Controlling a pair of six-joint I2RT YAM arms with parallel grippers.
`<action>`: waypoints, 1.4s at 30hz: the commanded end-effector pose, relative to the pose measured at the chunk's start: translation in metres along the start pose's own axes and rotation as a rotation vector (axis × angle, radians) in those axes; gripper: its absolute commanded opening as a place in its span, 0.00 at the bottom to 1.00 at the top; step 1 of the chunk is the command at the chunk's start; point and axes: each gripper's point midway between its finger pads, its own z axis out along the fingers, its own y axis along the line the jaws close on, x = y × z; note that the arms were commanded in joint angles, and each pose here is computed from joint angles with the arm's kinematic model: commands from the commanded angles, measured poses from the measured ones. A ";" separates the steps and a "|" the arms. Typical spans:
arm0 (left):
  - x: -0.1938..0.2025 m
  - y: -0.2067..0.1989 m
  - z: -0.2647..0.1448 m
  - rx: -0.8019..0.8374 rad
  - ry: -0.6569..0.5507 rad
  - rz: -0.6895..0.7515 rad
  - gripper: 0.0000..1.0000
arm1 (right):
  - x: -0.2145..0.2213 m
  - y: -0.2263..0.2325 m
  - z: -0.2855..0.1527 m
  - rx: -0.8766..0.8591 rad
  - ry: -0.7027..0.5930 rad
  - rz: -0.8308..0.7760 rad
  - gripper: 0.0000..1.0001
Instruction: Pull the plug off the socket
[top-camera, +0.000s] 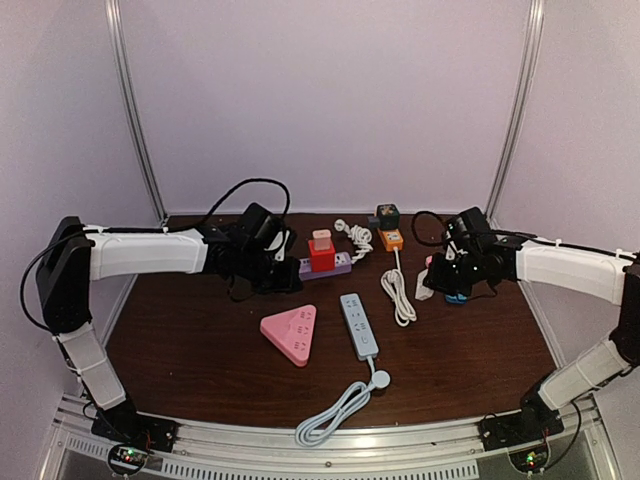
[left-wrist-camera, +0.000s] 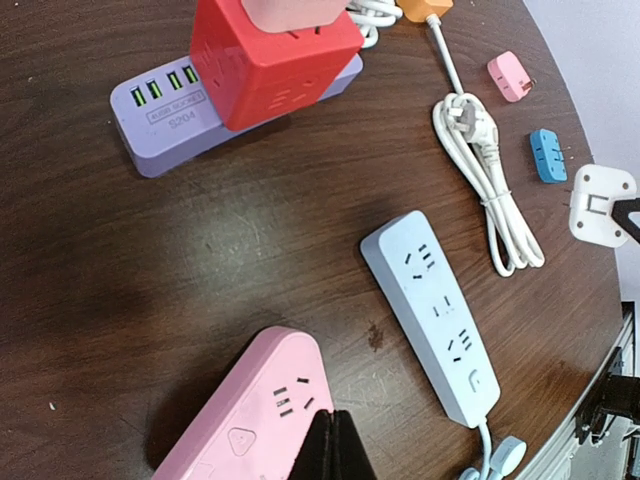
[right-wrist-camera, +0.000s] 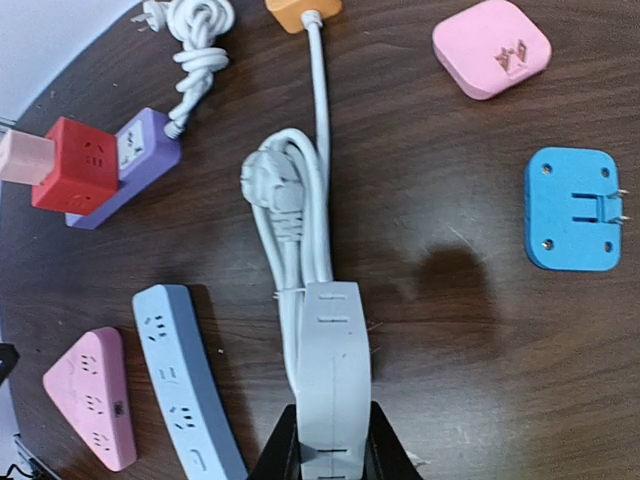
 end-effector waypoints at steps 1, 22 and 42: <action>-0.015 -0.005 -0.016 0.002 -0.052 0.025 0.00 | -0.002 -0.041 -0.014 0.229 0.004 -0.104 0.03; -0.016 0.002 -0.020 -0.031 -0.069 0.025 0.00 | 0.014 -0.085 0.001 0.509 0.141 -0.270 0.11; -0.015 0.004 -0.026 -0.034 -0.076 0.031 0.00 | 0.024 -0.071 0.016 0.525 0.171 -0.318 0.40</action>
